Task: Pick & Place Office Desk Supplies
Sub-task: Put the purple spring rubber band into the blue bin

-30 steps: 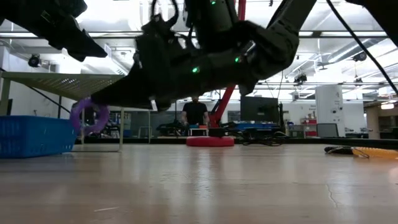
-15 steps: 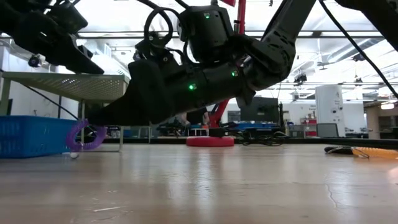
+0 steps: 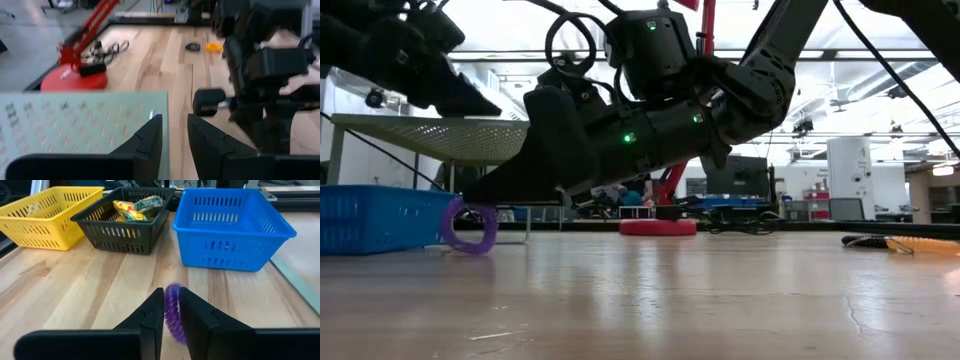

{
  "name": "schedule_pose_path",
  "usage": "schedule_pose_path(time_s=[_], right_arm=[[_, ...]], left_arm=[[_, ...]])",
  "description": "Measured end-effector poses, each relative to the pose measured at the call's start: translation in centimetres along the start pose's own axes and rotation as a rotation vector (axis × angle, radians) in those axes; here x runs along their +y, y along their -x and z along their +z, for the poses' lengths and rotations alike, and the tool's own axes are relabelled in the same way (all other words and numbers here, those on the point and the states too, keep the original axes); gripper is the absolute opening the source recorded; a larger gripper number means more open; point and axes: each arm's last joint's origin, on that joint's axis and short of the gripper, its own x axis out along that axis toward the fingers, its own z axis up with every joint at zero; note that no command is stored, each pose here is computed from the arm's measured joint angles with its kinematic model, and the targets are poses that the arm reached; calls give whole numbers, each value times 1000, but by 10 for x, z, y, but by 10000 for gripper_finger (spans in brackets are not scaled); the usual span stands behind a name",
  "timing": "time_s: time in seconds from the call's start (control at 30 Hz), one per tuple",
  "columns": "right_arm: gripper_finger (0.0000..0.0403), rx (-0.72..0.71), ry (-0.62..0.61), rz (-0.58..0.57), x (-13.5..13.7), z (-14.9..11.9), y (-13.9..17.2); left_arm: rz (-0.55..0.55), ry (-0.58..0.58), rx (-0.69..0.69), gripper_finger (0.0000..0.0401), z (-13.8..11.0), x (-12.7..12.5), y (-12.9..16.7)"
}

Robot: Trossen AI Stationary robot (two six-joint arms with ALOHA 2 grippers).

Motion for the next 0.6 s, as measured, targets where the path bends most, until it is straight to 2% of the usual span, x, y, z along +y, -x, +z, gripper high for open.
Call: schedule_pose_path(time_s=[0.27,0.6], right_arm=[[100,-2,6,0,0,0,0],[129,-6,7,1,0,1,0]], left_arm=[[2,-4,26,97,-2,0,0],[3,-9,40,97,-3,0,1]])
